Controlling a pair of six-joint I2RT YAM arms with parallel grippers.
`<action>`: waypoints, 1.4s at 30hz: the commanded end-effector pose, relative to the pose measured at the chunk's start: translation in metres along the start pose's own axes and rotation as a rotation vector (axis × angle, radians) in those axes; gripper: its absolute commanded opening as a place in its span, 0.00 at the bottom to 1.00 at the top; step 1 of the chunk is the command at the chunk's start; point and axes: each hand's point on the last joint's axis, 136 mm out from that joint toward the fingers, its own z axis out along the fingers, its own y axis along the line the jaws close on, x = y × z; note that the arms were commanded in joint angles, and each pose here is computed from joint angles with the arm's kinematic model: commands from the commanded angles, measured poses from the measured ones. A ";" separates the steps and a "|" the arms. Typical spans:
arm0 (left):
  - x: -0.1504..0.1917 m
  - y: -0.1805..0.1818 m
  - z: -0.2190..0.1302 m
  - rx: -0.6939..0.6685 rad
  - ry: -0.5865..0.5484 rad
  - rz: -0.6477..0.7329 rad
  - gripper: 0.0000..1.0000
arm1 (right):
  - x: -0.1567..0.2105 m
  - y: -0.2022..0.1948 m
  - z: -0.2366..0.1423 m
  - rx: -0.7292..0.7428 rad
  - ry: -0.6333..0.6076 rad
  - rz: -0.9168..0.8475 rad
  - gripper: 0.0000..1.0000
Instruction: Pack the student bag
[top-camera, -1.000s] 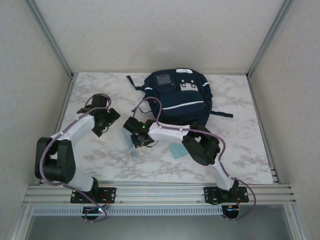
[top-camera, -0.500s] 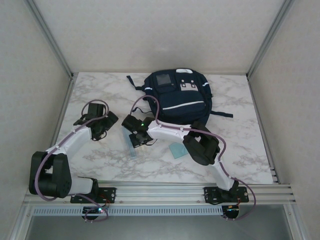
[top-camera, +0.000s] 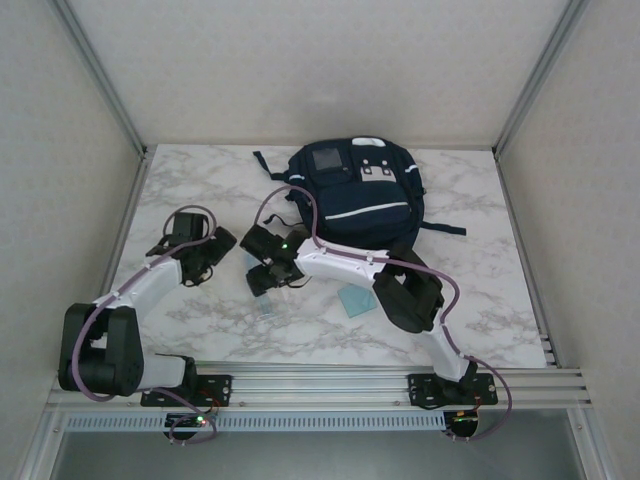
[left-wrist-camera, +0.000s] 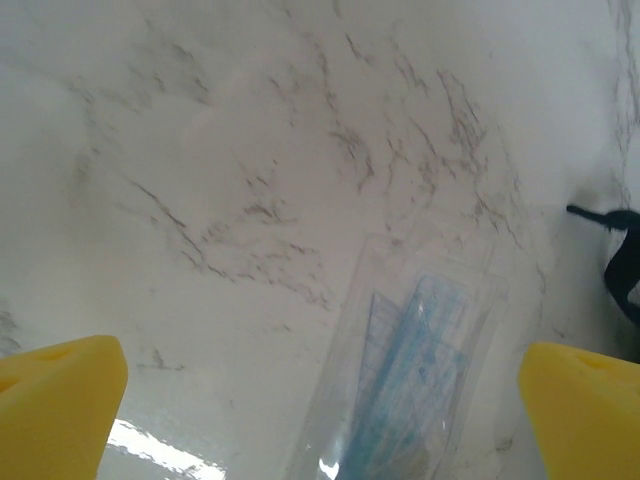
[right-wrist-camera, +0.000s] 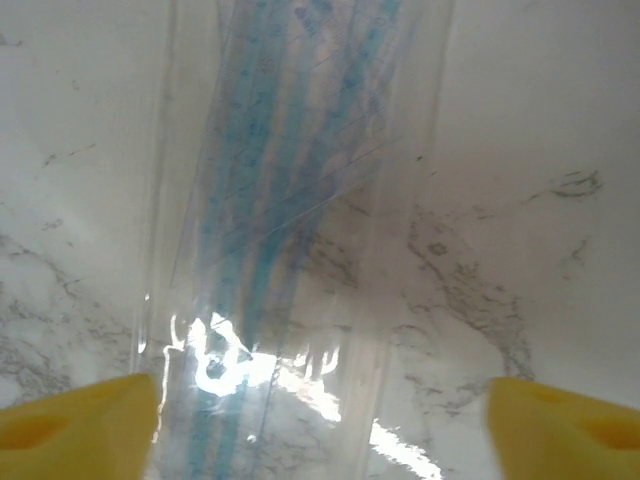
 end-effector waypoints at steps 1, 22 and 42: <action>-0.017 0.012 -0.004 0.002 -0.035 -0.056 1.00 | 0.000 0.022 0.004 -0.001 -0.013 -0.004 0.99; -0.031 0.007 -0.005 0.118 -0.037 -0.161 1.00 | 0.011 -0.015 0.056 0.245 0.065 0.050 0.55; 0.011 -0.069 -0.017 0.288 0.085 -0.078 1.00 | -0.022 -0.037 -0.036 0.145 -0.101 -0.037 0.00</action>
